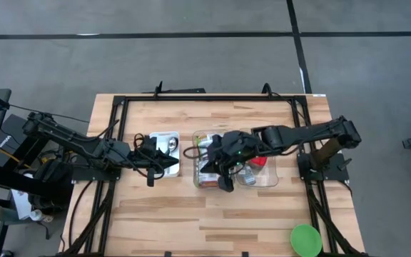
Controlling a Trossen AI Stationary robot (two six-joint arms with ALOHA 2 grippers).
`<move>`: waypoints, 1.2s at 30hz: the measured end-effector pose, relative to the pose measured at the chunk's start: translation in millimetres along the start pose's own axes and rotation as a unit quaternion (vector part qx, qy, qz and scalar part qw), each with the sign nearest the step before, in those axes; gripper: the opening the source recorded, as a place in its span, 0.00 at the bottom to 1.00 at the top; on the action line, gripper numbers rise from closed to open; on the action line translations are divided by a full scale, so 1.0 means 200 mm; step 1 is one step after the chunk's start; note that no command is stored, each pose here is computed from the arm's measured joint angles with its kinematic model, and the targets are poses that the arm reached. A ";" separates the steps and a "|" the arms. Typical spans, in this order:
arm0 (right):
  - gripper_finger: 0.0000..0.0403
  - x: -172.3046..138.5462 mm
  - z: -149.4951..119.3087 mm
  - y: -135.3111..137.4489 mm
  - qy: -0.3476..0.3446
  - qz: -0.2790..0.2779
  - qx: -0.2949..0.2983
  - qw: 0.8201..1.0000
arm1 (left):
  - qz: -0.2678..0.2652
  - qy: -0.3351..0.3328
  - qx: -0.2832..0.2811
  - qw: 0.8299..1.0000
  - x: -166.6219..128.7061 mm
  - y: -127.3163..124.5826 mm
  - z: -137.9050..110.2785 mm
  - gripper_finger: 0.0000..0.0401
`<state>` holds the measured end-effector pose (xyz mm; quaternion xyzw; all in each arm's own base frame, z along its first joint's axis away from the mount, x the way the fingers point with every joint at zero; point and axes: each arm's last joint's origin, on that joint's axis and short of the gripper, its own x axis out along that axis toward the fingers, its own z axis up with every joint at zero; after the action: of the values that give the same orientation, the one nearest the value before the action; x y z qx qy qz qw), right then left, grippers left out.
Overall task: Pick & Place Food Item
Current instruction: Return to Home Position
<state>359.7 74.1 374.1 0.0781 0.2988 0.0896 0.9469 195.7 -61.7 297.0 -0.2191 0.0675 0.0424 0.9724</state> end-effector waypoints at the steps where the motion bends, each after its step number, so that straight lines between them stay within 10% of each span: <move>1: 0.00 -0.02 0.00 -0.01 0.001 -0.002 0.001 1.000 | 0.000 0.000 0.000 1.000 0.00 0.00 0.00 0.02; 24: 0.00 -1.08 -0.01 -0.06 -0.156 -0.030 -0.026 0.987 | 0.000 0.000 0.000 1.000 0.00 0.00 0.00 0.02; 36: 0.00 -1.08 -0.24 -0.10 -0.258 -0.026 -0.015 0.966 | 0.000 0.000 0.001 1.000 0.00 0.00 0.00 0.02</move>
<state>159.9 13.0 450.1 0.0767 0.0445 0.0466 0.9950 195.8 -61.7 297.0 -0.2183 0.0674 0.0424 0.9726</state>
